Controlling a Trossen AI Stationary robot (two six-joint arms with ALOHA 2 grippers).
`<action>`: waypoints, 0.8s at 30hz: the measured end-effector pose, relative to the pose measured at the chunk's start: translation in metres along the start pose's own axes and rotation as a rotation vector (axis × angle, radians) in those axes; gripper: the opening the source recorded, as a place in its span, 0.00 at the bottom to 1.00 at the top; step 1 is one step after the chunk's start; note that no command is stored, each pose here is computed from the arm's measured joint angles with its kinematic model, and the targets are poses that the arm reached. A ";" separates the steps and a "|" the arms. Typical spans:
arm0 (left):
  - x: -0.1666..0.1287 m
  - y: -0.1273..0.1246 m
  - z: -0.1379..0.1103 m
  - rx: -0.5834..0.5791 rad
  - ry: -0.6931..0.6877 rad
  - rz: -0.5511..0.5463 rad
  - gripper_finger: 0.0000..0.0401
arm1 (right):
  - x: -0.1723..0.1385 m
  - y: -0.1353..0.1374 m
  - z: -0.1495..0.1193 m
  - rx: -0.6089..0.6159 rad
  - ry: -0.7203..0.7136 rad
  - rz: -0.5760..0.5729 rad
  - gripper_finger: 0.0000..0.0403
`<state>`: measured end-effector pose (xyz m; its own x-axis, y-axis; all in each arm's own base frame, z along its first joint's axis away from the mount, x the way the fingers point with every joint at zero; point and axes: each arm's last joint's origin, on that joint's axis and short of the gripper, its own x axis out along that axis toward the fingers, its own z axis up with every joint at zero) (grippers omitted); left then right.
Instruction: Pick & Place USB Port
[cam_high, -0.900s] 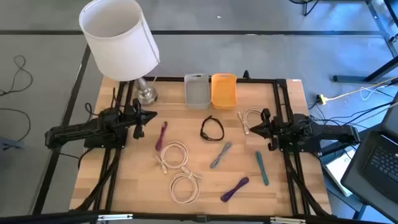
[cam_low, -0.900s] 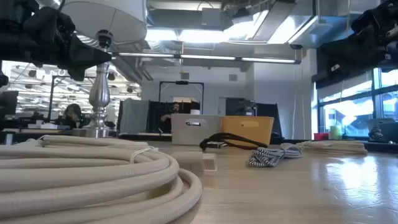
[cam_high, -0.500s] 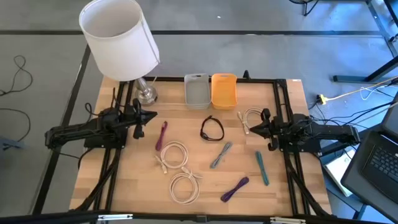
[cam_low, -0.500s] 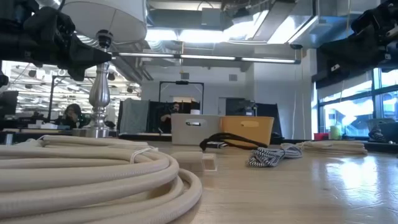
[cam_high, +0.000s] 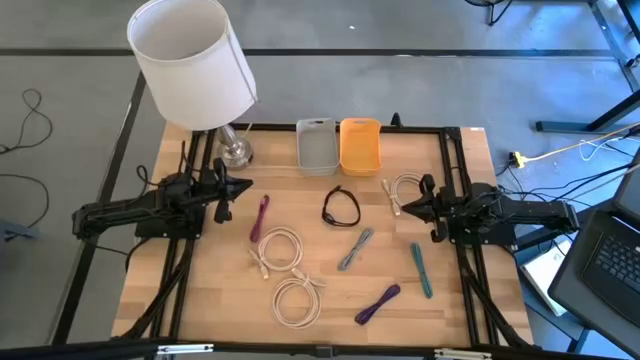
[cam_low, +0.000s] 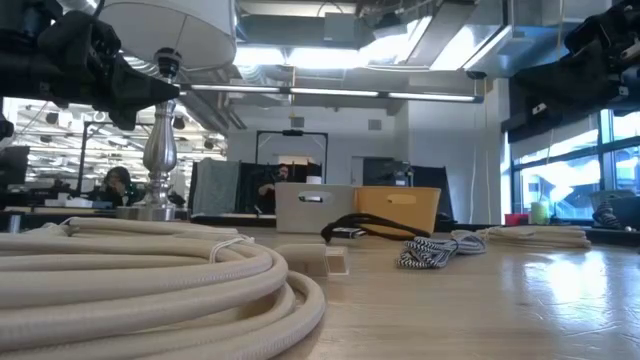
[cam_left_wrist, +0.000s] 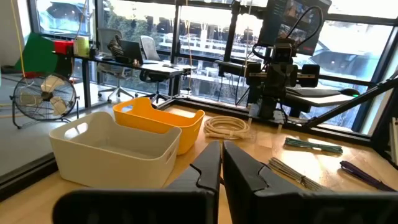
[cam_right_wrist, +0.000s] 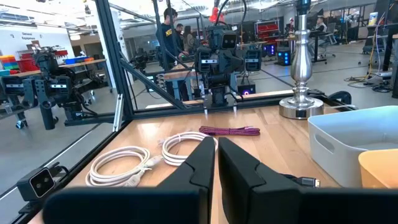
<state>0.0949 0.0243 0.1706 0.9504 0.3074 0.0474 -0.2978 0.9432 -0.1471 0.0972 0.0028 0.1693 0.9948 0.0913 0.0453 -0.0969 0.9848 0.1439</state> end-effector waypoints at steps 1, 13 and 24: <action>0.000 0.000 0.000 0.000 0.000 0.000 0.02 | 0.000 0.000 0.000 0.000 0.000 0.000 0.06; 0.000 0.000 0.000 0.000 0.000 0.000 0.03 | 0.000 0.000 0.000 0.000 0.000 0.000 0.06; 0.000 0.000 0.000 0.000 0.000 0.000 0.02 | 0.000 0.000 0.001 -0.033 -0.011 -0.001 0.06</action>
<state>0.0949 0.0243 0.1705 0.9505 0.3071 0.0473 -0.2975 0.9433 -0.1471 0.0972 0.0028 0.1703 0.9944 0.0893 0.0557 -0.0951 0.9892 0.1116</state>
